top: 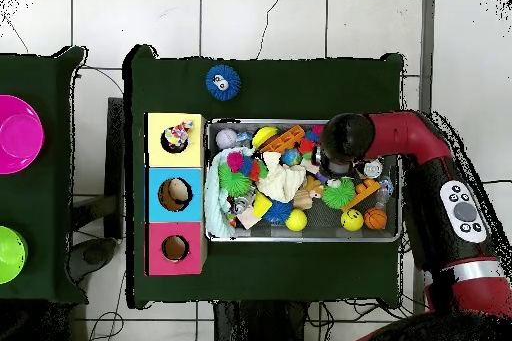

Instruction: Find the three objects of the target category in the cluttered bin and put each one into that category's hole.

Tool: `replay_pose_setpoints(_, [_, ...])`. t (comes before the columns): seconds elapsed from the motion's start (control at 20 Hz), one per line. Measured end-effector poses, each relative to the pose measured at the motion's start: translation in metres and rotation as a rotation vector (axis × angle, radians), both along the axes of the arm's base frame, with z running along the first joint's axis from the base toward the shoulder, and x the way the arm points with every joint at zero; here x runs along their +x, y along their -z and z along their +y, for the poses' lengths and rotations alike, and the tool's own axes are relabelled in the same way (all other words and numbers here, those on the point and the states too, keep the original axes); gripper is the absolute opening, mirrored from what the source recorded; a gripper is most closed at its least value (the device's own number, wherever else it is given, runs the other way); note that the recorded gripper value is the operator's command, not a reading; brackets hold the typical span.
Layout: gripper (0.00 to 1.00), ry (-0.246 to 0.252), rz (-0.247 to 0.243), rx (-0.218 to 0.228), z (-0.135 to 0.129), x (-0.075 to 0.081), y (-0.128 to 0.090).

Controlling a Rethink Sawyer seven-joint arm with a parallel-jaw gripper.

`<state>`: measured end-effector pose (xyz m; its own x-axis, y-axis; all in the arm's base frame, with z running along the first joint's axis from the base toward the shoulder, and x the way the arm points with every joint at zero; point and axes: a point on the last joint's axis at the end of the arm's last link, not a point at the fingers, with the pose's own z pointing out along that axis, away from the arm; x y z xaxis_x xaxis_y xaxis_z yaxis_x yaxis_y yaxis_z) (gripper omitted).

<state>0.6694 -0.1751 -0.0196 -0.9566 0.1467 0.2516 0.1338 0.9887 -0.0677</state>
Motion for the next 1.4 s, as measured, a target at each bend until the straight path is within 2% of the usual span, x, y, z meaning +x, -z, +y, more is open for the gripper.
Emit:
replay_pose_setpoints(0.3, [1.0, 0.044, 0.037, 0.02, -0.005, 0.004, 0.002])
replay_pose_setpoints(0.9, [1.0, 0.042, 0.034, 0.013, -0.005, 0.005, -0.005])
replay_pose_setpoints(1.25, [1.0, 0.039, 0.037, 0.034, 0.013, 0.014, -0.04])
replay_pose_setpoints(1.4, [1.0, 0.03, 0.024, 0.05, 0.033, 0.026, -0.057])
